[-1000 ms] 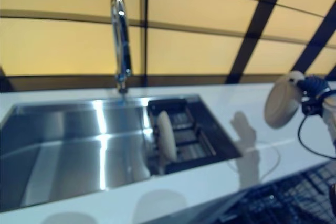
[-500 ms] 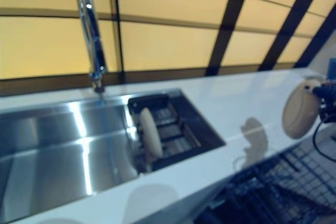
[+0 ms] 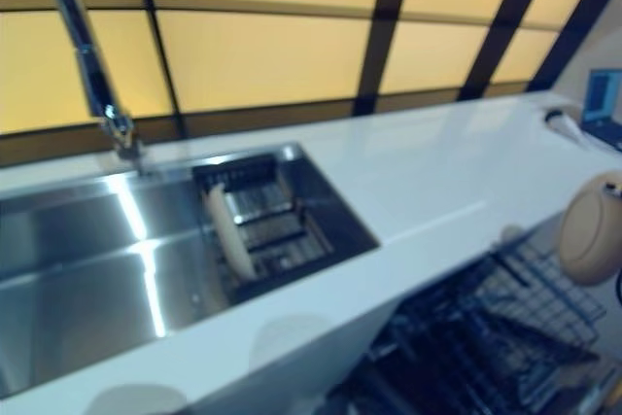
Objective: Take plates into dishwasher
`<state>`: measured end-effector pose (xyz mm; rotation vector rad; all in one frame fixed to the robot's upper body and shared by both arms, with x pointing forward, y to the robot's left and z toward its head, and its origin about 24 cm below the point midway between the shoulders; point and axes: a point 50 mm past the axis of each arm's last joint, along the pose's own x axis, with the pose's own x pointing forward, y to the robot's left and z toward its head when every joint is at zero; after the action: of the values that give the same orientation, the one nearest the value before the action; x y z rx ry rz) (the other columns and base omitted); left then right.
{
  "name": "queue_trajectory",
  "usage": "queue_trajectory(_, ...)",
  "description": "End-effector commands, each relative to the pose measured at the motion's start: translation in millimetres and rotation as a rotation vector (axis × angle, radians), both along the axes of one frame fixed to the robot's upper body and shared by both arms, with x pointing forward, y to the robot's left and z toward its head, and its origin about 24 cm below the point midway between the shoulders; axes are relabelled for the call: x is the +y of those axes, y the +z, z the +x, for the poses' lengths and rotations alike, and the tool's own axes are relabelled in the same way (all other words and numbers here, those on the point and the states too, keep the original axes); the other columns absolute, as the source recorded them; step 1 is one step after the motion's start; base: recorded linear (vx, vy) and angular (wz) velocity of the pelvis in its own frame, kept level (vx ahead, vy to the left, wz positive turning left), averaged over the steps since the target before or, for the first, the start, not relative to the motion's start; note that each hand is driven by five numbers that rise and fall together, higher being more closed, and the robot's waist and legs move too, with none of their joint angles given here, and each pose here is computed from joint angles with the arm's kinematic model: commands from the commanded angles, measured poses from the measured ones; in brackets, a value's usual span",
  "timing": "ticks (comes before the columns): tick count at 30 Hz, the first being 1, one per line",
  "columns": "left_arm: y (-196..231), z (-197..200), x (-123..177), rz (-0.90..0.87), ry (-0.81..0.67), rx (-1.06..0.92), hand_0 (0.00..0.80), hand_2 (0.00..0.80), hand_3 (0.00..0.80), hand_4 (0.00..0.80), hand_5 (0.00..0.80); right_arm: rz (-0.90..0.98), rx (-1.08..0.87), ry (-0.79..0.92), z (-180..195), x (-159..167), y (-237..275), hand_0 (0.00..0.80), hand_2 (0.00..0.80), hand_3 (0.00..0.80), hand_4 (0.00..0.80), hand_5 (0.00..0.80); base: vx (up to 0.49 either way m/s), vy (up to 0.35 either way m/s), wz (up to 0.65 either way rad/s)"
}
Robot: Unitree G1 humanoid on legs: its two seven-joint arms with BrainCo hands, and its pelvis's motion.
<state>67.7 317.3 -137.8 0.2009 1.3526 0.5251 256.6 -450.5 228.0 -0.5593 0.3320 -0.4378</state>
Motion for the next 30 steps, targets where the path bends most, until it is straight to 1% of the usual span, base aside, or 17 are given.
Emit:
queue_trajectory(1, 0.8, 10.5, -1.3, 0.031, -0.05, -0.013, 0.0, 0.0, 0.0, 0.0, 0.0, -0.093, -0.062, -0.016, -11.3, -10.8, 31.9, 0.8, 0.8, 0.8, 0.8, 0.8, -0.092, -0.1, 0.1)
queue_trajectory(5, -3.7, 9.6, -10.8, 0.019, -0.058, -0.02, 0.0, 0.0, 0.0, 0.0, 0.0, -0.132, -0.012, 0.004, -9.8, -8.9, 35.4, 0.8, 0.8, 0.8, 0.8, 0.8, -0.089, -0.047, 0.05)
queue_trajectory(7, -4.8, 8.5, -13.0, 0.013, -0.071, -0.021, 0.0, 0.0, 0.0, 0.0, 0.0, -0.177, 0.055, 0.04, -7.0, -5.7, 33.9, 0.8, 0.8, 0.8, 0.8, 0.8, -0.084, -0.007, 0.04)
queue_trajectory(8, -4.9, 8.4, -13.1, 0.012, -0.071, -0.021, 0.0, 0.0, 0.0, 0.0, 0.0, -0.178, 0.055, 0.04, -6.8, -5.7, 34.1, 0.8, 0.8, 0.8, 0.8, 0.8, -0.08, -0.007, 0.04)
queue_trajectory(16, -1.7, 16.8, -10.3, 0.02, -0.09, -0.036, 0.0, 0.0, 0.0, 0.0, 0.0, -0.284, 0.2, 0.202, 1.6, 8.9, 15.7, 0.8, 0.8, 0.8, 0.8, 0.8, -0.051, -0.029, 0.06)
queue_trajectory(22, 1.4, 22.2, -6.5, 0.031, -0.085, -0.054, 0.0, 0.0, 0.0, 0.0, 0.0, -0.33, 0.242, 0.34, 8.7, 27.6, -4.3, 0.8, 0.8, 0.8, 0.8, 0.8, -0.06, -0.103, 0.03)
queue_trajectory(23, 1.2, 21.1, -6.7, 0.03, -0.081, -0.06, 0.0, 0.0, 0.0, 0.0, 0.0, -0.345, 0.246, 0.378, 12.8, 35.4, -8.6, 0.8, 0.8, 0.8, 0.8, 0.8, -0.041, -0.143, 0.03)
queue_trajectory(27, -0.2, 20.1, -9.9, 0.009, -0.075, -0.076, 0.0, 0.0, 0.0, 0.0, 0.0, -0.362, 0.25, 0.437, 21.5, 50.6, -17.7, 0.8, 0.8, 0.8, 0.8, 0.8, -0.058, -0.114, 0.02)
queue_trajectory(30, -0.5, 26.5, -14.1, -0.018, -0.069, -0.094, 0.0, 0.0, 0.0, 0.0, 0.0, -0.4, 0.297, 0.474, 23.8, 57.1, -25.8, 0.8, 0.8, 0.8, 0.8, 0.8, -0.119, -0.034, 0.02)
